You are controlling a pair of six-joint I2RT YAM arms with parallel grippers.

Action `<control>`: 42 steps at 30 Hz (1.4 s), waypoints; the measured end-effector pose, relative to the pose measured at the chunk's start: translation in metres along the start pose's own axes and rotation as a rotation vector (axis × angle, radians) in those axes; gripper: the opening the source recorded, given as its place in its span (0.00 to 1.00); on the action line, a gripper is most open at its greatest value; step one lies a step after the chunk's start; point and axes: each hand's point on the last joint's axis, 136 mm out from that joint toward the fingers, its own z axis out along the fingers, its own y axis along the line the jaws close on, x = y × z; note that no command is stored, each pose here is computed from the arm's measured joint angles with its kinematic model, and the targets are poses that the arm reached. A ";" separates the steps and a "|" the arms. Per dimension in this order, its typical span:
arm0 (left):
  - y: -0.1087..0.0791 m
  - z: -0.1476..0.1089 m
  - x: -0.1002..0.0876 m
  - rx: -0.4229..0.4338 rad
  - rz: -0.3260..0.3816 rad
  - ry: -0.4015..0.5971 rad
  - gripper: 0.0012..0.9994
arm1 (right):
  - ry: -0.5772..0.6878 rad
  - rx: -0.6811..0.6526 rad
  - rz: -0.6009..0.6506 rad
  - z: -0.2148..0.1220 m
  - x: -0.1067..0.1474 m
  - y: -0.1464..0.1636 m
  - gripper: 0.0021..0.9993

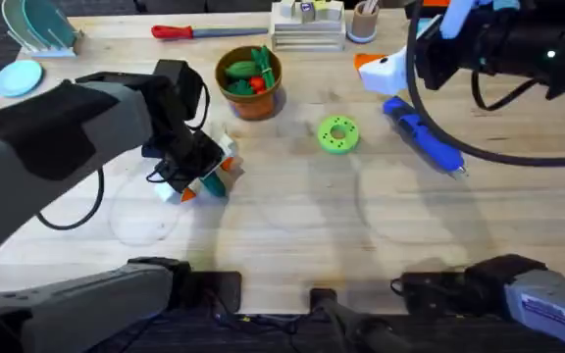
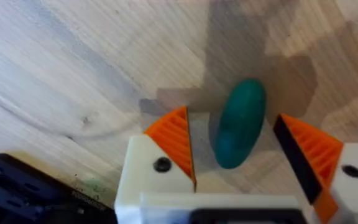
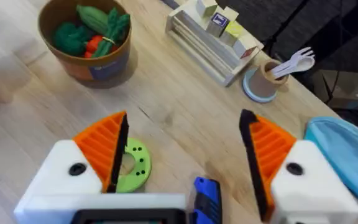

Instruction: Pick up the gripper from the table and insert it into the empty holder that is missing its gripper. Then pick up a screw, insert it into the mounting hole, and use the screwdriver to tighten it. Finally, clean up the table by picking up the vegetable and placing it into the bucket.

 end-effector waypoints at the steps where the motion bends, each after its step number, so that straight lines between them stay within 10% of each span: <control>1: -0.001 0.000 -0.001 0.003 -0.001 -0.003 0.79 | 0.000 0.000 0.000 0.000 0.000 0.000 0.99; 4: -0.003 0.002 -0.003 0.016 -0.003 -0.017 0.66 | 0.000 0.000 0.000 0.000 0.000 0.000 0.99; 10: -0.003 0.002 -0.004 0.020 -0.006 -0.023 0.03 | 0.001 -0.001 0.000 0.000 0.000 0.000 0.99; 19: 0.012 -0.009 0.007 -0.035 -0.002 0.017 0.02 | 0.000 0.000 0.000 0.000 0.000 0.000 0.99; 31: -0.112 -0.157 -0.075 0.539 0.028 -0.365 0.02 | 0.000 0.000 0.000 0.000 0.000 0.000 0.99; 42: -0.171 -0.130 -0.089 0.656 0.079 -0.298 0.12 | 0.000 0.000 0.000 0.000 0.000 0.000 0.99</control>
